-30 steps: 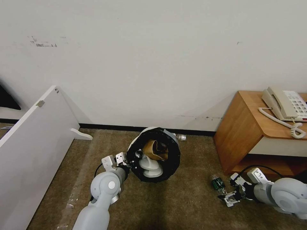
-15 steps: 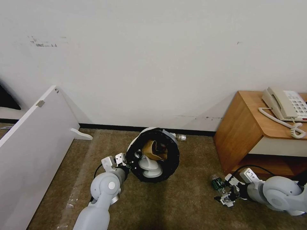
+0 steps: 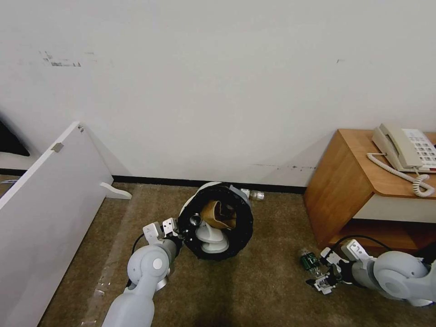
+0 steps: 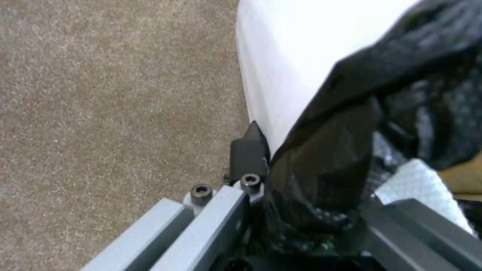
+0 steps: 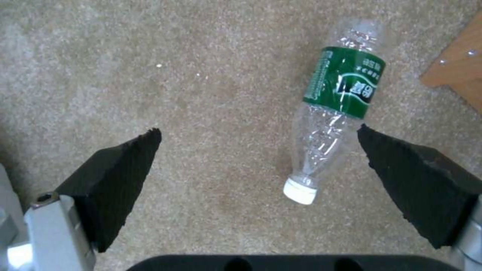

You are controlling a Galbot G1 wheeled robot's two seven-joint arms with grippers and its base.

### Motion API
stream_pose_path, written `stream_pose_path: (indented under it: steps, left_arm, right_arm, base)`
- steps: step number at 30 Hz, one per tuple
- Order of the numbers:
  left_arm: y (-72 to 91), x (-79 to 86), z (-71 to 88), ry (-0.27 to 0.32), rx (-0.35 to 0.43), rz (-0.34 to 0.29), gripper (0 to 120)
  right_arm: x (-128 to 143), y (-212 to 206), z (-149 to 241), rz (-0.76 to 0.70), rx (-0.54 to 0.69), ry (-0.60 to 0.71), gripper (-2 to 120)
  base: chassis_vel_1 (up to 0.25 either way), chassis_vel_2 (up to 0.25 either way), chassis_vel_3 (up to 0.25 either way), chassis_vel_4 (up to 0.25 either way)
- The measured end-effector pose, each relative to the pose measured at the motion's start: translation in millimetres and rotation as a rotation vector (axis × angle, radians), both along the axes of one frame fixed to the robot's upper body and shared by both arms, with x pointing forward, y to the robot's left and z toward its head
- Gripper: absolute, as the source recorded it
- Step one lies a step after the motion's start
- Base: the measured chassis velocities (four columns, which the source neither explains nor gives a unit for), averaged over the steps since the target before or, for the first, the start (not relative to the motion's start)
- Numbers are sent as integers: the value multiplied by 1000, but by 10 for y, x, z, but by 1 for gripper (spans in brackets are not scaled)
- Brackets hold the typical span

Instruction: Pick up the trash bin and place the garbage on the floor into it.

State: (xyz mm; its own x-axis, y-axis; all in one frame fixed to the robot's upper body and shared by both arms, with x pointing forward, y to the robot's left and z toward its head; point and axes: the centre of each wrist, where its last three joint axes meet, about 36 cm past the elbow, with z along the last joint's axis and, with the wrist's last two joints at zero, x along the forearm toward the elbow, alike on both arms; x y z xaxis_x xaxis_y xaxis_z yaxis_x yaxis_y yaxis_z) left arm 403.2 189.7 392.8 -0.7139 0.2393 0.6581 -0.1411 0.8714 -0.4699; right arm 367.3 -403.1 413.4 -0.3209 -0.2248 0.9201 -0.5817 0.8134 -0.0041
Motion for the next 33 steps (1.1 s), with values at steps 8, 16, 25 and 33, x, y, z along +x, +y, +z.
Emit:
stream_pose_path:
  steps: [8, 16, 25, 33]
  left_arm:
    - [3, -18, 1, 0, 1, -1, 0]
    - [43, -46, 3, 1, 9, 3, 0]
    - [101, -83, 13, 0, 13, 12, 0]
    - [115, -53, 17, -2, 14, 13, 0]
  right_arm:
    - [57, 35, -54, 16, -3, -1, 100]
    - [276, 422, -235, 73, 35, -12, 100]
    - [341, 566, -375, 87, 38, 0, 100]
    - [259, 341, -233, 32, 23, -17, 100]
  base:
    - [0, 0, 0, 0]
    - [0, 0, 0, 0]
    - [0, 0, 0, 0]
    - [0, 0, 0, 0]
